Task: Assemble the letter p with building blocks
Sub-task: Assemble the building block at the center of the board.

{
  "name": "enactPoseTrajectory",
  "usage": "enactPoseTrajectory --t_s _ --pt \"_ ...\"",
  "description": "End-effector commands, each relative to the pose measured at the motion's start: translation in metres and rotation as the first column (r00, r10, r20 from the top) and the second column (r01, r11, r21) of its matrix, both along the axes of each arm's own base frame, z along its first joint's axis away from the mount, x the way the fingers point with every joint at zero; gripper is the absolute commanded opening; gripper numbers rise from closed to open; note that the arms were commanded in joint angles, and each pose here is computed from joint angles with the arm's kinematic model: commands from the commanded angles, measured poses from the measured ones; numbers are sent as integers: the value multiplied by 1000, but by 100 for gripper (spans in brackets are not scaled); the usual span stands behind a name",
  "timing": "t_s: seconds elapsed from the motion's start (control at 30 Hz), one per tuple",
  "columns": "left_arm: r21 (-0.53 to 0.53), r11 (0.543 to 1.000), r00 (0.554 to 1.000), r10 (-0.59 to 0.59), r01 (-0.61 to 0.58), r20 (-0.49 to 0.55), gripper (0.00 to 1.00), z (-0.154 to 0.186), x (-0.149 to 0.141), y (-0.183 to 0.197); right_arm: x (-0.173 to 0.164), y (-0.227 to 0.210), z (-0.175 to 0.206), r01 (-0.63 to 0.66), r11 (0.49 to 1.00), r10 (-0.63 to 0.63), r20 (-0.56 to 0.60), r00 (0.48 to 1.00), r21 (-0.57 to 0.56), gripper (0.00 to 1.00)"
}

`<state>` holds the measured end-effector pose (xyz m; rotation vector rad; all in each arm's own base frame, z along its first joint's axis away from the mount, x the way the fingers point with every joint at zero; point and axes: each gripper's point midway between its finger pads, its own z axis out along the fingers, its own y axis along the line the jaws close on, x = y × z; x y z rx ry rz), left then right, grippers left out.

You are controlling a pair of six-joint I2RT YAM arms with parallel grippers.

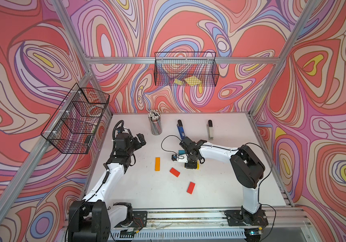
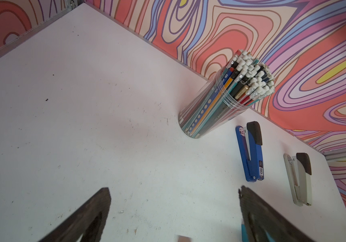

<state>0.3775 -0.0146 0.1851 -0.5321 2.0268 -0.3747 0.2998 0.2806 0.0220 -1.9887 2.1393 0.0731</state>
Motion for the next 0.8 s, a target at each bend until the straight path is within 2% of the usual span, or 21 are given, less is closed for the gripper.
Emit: enactPoseTrajectory --t_s 0.0,0.2,0.33,0.5,0.6,0.77 --pt "1 1000 1000 17 -17 19 99 5 0 4 -1 10 21 19 998 -19 5 1000 56 49" --pt "4 1000 1000 9 -9 16 99 6 -2 4 -1 39 85 46 960 -60 42 997 277 56" --pt "2 1000 1000 0 0 9 99 5 -4 2 11 44 100 148 922 -170 32 985 359 58" --pt "8 1000 1000 -28 28 -5 99 6 -3 -2 24 39 75 432 838 -393 -180 902 335 58" --pt "9 999 999 -37 37 -2 99 8 -2 -3 17 42 57 509 800 -439 -270 857 317 58" --pt "5 999 999 -43 43 3 99 9 0 -4 14 43 49 556 769 -470 -311 826 315 58"
